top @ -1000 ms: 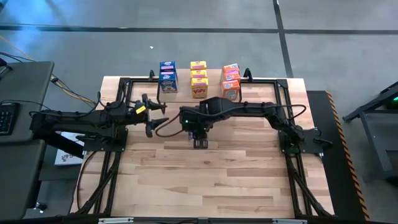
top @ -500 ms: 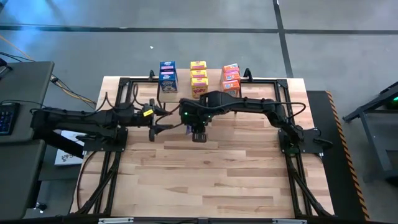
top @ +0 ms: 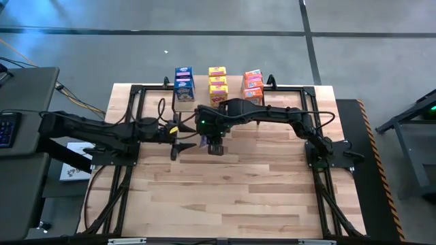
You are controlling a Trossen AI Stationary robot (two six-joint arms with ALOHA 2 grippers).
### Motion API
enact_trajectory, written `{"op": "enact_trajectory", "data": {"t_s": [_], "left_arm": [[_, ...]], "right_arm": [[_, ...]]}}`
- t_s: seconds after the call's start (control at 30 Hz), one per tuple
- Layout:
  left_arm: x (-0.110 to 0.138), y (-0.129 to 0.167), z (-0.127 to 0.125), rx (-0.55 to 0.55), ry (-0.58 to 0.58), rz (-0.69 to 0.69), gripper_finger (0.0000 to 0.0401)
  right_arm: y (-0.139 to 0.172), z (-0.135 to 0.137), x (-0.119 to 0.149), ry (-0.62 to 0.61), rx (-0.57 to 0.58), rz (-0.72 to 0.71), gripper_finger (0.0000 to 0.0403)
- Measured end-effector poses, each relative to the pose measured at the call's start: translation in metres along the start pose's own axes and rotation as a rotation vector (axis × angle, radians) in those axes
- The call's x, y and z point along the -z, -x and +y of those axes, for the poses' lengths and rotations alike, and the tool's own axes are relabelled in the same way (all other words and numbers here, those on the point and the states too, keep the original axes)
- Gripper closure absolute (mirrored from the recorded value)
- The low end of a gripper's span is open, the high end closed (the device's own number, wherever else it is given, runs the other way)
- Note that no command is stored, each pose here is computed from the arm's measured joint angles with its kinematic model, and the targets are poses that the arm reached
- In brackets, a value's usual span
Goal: Stack cereal on shelf
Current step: Put the blue cereal box on the shelf
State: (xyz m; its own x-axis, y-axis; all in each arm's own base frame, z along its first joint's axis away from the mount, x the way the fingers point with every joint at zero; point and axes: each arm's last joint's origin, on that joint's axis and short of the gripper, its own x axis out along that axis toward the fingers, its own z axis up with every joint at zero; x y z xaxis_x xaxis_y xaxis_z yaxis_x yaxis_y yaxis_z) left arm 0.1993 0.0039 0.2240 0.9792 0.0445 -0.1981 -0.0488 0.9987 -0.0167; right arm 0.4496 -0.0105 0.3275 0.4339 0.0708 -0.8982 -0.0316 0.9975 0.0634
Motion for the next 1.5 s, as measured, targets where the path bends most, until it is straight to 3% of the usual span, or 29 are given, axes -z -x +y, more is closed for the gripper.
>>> {"op": "enact_trajectory", "data": {"t_s": [0.9,1.33,1.5], "left_arm": [[0.012,-0.022,0.0,-0.029,-0.003,0.017,0.0138],[0.012,-0.022,-0.001,-0.025,-0.004,0.016,0.0225],[0.011,-0.022,-0.001,-0.022,-0.003,0.014,0.024]], "right_arm": [[0.001,-0.001,-0.008,0.005,-0.04,-0.087,0.0268],[0.001,-0.002,-0.008,0.003,-0.033,-0.084,0.0268],[0.001,-0.002,-0.008,0.002,-0.033,-0.083,0.0268]]}}
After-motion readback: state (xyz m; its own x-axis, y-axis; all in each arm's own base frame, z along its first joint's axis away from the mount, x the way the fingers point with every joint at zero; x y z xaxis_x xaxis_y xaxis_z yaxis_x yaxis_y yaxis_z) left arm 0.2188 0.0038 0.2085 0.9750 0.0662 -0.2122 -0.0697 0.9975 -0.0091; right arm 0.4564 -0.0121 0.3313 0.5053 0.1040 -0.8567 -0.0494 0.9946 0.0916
